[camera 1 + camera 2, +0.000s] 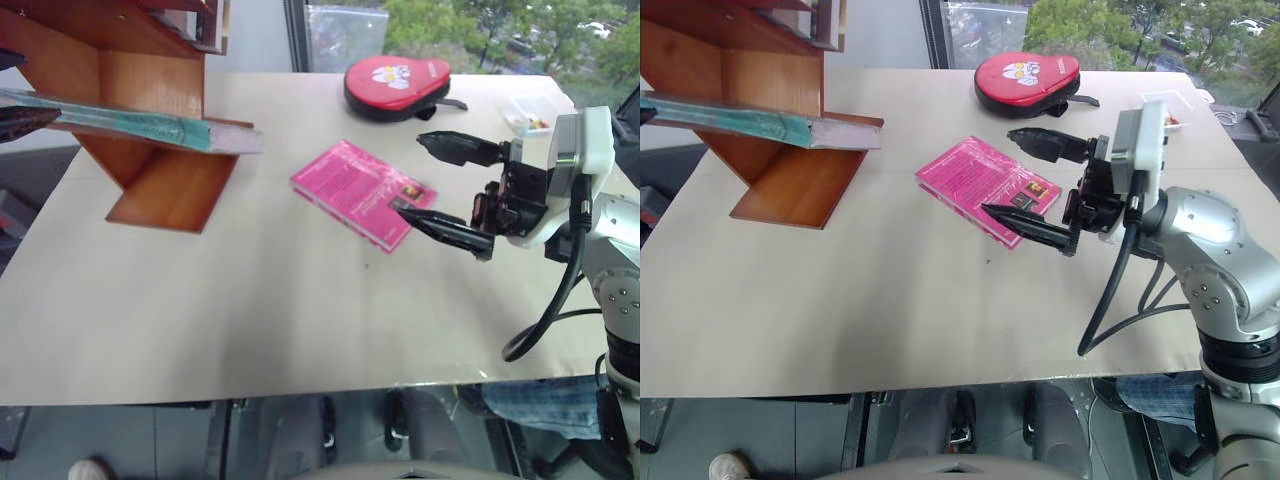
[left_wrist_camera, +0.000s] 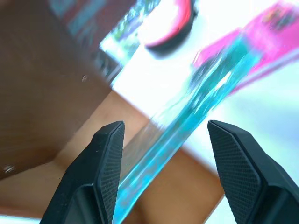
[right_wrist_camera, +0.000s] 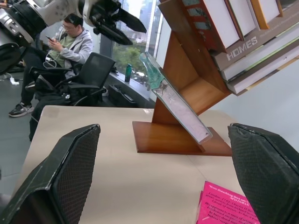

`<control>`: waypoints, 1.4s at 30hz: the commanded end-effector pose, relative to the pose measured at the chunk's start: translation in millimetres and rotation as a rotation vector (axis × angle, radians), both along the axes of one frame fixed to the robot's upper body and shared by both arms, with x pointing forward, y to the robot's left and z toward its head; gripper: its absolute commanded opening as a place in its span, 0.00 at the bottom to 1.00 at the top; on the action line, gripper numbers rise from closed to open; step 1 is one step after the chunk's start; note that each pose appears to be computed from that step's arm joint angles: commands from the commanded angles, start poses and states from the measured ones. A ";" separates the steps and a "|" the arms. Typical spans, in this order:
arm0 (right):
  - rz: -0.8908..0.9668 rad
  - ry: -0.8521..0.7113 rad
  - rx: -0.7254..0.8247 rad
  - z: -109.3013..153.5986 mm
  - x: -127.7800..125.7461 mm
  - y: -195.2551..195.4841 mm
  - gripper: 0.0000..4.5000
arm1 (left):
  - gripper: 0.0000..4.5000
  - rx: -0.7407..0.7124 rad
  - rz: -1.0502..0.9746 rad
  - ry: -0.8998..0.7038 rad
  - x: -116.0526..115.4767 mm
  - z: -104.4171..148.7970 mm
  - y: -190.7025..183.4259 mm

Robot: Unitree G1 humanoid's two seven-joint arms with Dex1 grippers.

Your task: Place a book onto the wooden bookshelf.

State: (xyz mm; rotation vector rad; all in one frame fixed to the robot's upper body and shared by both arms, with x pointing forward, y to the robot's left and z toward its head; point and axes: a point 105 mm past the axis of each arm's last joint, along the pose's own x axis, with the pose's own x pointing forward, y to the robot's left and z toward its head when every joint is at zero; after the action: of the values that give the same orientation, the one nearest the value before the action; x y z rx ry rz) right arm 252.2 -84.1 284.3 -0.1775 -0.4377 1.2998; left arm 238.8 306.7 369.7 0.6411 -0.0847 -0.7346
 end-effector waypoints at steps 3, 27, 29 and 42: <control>-0.013 -0.071 0.005 13.1 -7.2 -2.4 1.00 | 0.48 -0.232 -0.272 0.148 -11.1 -31.4 -69.0; -0.207 -0.067 -0.023 16.0 -28.1 -19.9 1.00 | 0.01 -0.967 0.566 -0.375 140.2 -89.2 -87.7; -0.207 -0.065 -0.023 15.6 -27.4 -19.7 1.00 | 0.01 -0.956 0.527 -0.372 139.4 -87.5 -91.1; -0.227 -0.006 -0.071 -2.2 -22.5 -23.5 1.00 | 0.01 -0.747 -0.028 0.055 104.9 -148.3 -181.8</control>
State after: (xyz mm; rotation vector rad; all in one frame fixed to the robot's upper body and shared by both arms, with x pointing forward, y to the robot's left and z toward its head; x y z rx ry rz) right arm 233.5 -106.7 278.2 -0.2531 -0.3433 1.0946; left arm 352.2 128.7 209.5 -0.1007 -0.2682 -0.6244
